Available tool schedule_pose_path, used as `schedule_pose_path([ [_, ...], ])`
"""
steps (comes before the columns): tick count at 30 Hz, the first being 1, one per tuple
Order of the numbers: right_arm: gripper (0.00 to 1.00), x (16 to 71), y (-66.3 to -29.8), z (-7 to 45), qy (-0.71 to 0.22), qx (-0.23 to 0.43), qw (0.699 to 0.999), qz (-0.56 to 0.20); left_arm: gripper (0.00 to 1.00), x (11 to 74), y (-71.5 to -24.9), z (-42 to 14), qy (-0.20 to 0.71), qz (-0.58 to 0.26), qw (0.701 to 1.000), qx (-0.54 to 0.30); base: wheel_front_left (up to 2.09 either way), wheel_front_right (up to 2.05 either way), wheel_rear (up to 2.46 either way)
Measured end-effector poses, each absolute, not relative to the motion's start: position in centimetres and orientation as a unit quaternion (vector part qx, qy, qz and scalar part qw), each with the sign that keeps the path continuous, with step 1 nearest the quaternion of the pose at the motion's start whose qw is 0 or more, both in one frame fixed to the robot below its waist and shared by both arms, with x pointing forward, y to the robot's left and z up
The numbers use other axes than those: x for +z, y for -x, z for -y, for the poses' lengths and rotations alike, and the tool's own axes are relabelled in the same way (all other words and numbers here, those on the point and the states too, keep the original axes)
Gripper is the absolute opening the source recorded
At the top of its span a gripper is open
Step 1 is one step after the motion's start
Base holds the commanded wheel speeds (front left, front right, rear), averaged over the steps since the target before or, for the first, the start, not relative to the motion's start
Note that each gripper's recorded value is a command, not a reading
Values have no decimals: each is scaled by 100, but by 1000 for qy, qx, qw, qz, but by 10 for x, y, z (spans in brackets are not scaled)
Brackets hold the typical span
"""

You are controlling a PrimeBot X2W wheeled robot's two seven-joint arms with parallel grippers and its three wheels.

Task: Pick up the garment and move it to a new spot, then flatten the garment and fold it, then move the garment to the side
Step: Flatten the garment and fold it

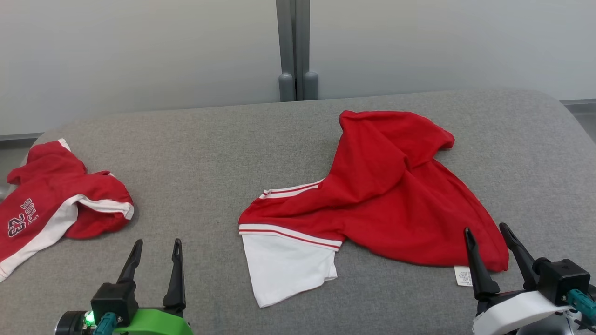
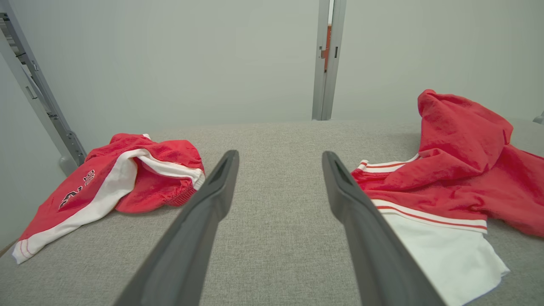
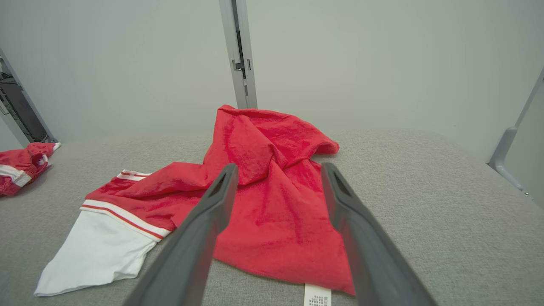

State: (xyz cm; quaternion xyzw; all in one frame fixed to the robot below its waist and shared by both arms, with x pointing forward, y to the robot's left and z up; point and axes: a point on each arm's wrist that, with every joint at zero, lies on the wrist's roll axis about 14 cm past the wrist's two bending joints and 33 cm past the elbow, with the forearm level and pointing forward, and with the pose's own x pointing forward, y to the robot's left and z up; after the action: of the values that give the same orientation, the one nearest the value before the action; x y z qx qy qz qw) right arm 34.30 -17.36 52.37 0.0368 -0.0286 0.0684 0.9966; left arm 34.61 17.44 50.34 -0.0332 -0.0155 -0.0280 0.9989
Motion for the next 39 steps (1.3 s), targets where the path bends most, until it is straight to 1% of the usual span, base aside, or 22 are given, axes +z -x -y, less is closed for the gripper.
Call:
schedule_pose_path([
  [14,100,521,-343,173,-35,69,997,23,100,501,-345,-175,32,10,999,-26,0,0,0],
  [19,100,513,-342,176,-33,66,997,11,100,498,-345,-172,34,6,999,-28,0,0,0],
  [26,100,505,-357,191,-9,61,998,-4,100,487,-357,-146,34,-14,997,-70,0,0,0],
  [31,100,492,-371,209,3,46,999,-23,100,469,-367,-121,36,-44,993,-106,0,0,0],
  [39,100,440,-382,239,-1,10,995,-100,100,414,-366,-89,36,-132,979,-151,0,0,0],
])
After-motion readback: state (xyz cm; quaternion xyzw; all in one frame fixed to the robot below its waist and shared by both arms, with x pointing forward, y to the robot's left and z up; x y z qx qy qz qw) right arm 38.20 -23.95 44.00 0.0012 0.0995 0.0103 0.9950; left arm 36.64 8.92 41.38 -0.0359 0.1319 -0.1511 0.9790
